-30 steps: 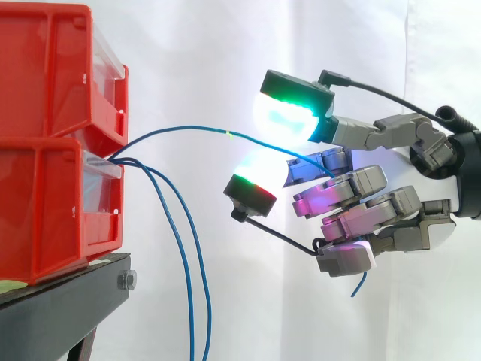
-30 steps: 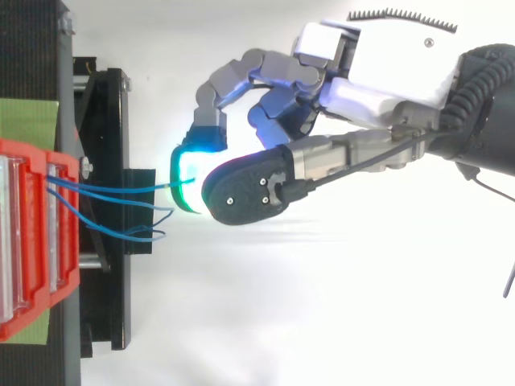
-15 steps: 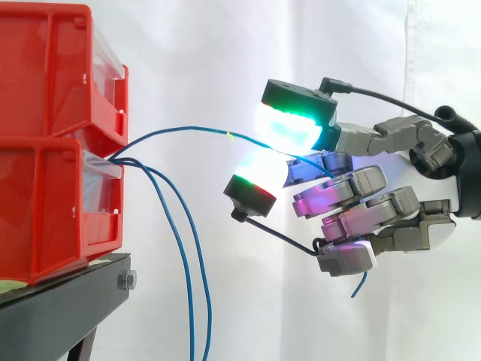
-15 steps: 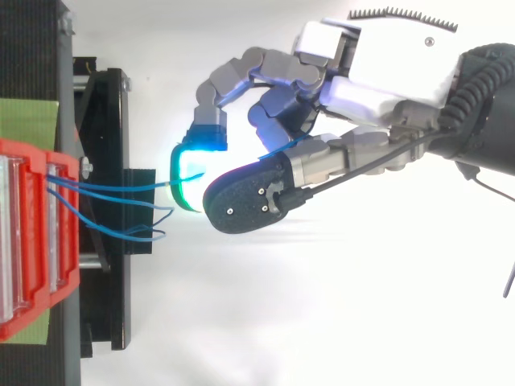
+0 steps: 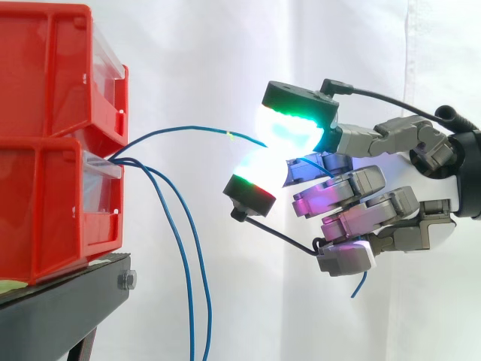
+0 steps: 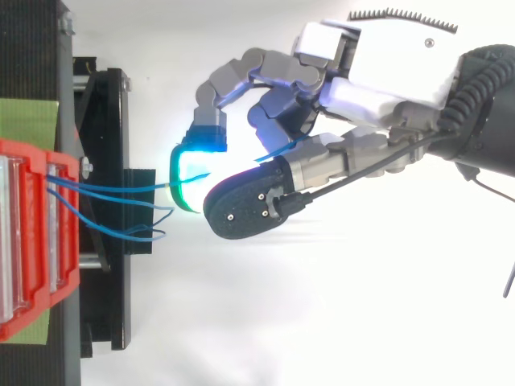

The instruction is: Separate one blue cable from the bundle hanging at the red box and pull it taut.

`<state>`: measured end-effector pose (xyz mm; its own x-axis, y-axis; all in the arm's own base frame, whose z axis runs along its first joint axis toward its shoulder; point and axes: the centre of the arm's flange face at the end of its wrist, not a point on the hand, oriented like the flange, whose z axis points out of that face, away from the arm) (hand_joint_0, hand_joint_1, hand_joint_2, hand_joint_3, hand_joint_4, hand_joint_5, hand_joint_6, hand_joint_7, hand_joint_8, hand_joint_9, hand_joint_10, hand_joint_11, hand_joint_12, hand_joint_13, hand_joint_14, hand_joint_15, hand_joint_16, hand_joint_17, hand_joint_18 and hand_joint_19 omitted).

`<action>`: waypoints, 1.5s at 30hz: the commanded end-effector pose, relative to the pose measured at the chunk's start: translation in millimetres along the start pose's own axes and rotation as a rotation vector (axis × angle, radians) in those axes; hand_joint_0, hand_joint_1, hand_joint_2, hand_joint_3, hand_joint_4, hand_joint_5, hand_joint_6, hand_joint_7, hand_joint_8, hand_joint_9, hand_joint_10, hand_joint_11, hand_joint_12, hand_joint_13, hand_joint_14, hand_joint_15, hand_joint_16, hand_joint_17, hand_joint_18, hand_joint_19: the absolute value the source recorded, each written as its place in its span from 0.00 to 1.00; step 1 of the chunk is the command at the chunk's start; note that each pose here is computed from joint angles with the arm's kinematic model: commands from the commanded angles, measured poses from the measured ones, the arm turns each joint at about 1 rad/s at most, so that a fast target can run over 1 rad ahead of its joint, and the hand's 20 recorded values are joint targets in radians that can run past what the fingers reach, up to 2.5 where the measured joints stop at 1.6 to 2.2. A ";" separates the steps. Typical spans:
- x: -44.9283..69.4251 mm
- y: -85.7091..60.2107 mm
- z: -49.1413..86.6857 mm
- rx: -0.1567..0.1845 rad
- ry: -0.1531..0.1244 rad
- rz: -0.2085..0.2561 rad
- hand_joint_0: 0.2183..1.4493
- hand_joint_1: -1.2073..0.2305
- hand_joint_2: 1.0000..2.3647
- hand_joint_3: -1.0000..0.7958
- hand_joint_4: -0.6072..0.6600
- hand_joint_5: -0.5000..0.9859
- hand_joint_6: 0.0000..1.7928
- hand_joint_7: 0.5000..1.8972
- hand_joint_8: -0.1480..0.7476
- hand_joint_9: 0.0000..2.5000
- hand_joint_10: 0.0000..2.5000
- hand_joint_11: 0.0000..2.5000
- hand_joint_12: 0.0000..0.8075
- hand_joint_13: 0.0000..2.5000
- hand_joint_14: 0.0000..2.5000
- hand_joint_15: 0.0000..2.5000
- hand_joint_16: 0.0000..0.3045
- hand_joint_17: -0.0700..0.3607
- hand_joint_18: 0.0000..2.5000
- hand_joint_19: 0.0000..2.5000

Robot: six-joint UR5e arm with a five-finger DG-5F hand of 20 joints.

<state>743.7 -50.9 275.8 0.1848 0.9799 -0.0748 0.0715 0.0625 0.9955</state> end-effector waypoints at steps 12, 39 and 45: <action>1.1 0.0 -0.2 0.000 0.002 0.000 0.25 0.45 0.00 0.28 0.55 0.17 0.53 0.28 0.48 0.36 1.00 0.50 0.39 0.52 0.74 0.42 0.17 0.43 0.44 0.46; 2.3 0.2 -0.2 -0.001 0.003 0.000 0.37 0.37 0.02 0.43 0.39 0.18 0.53 0.38 0.46 0.36 1.00 0.54 0.37 0.52 0.70 0.44 0.15 0.40 0.42 0.46; 2.5 0.4 0.0 -0.003 0.004 0.004 0.38 0.37 0.02 0.45 0.32 0.19 0.53 0.42 0.44 0.37 1.00 0.54 0.37 0.52 0.69 0.45 0.15 0.40 0.41 0.46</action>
<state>744.0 -48.6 275.8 0.1812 0.9808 -0.0729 0.0695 0.0611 0.9957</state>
